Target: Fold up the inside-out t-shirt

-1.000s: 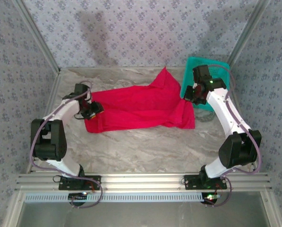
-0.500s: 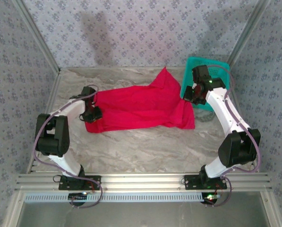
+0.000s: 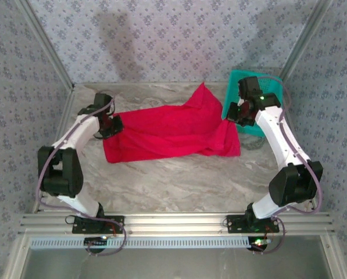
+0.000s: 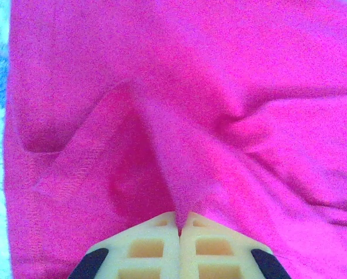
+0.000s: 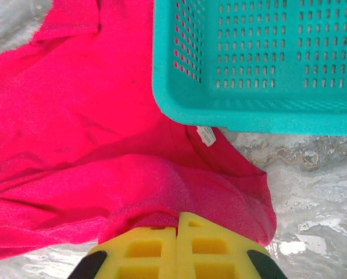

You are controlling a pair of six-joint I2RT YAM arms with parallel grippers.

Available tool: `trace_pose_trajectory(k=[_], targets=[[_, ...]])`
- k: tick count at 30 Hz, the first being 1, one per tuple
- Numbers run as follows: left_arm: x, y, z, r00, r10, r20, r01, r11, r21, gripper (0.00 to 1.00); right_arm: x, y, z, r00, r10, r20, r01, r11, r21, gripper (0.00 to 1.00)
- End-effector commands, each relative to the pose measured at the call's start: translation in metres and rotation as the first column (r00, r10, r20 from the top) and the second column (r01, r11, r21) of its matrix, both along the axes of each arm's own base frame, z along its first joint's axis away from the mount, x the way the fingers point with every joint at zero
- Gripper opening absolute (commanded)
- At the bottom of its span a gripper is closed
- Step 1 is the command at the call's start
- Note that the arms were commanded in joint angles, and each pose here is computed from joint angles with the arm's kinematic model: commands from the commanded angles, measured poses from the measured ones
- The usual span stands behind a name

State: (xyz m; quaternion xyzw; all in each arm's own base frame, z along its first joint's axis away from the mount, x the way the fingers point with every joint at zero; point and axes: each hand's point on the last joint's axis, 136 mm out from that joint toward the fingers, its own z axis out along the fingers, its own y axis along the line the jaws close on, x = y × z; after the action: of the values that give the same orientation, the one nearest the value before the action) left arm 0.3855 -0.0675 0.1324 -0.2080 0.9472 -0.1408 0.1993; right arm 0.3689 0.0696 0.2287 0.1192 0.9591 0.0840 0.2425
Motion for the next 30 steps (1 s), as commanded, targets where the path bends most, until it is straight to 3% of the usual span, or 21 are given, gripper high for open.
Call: trace_pose_trajectory(k=[1, 6, 10, 17, 25, 30], targets=[[0.02, -0.006, 0.131, 0.949, 0.044, 0.312, 0.035, 0.969, -0.244, 0.0, -0.007, -0.002, 0.058, 0.993, 0.02, 0.119, -0.021, 1.0, 0.001, 0.0], [0.014, 0.039, 0.303, 0.766, 0.259, 0.589, 0.115, 0.846, -0.521, 0.0, -0.017, -0.033, 0.146, 0.95, -0.061, 0.305, 0.053, 0.998, 0.036, 0.0], [-0.016, 0.075, 0.39, 0.618, 0.369, 0.694, 0.15, 0.811, -0.565, 0.0, -0.044, -0.059, 0.222, 0.869, -0.148, 0.472, 0.105, 0.988, 0.117, 0.0], [-0.064, 0.085, 0.458, 0.477, 0.378, 0.794, 0.166, 0.848, -0.503, 0.0, -0.092, -0.055, 0.316, 0.715, -0.193, 0.671, 0.035, 0.97, 0.242, 0.0], [-0.122, 0.071, 0.515, 0.325, 0.268, 0.907, 0.133, 0.937, -0.324, 0.0, -0.161, -0.054, 0.387, 0.502, -0.221, 0.837, -0.004, 0.966, 0.257, 0.0], [-0.15, 0.065, 0.528, 0.252, 0.204, 0.946, 0.089, 0.969, -0.232, 0.0, -0.196, -0.067, 0.412, 0.366, -0.231, 0.902, 0.055, 0.972, 0.227, 0.0]])
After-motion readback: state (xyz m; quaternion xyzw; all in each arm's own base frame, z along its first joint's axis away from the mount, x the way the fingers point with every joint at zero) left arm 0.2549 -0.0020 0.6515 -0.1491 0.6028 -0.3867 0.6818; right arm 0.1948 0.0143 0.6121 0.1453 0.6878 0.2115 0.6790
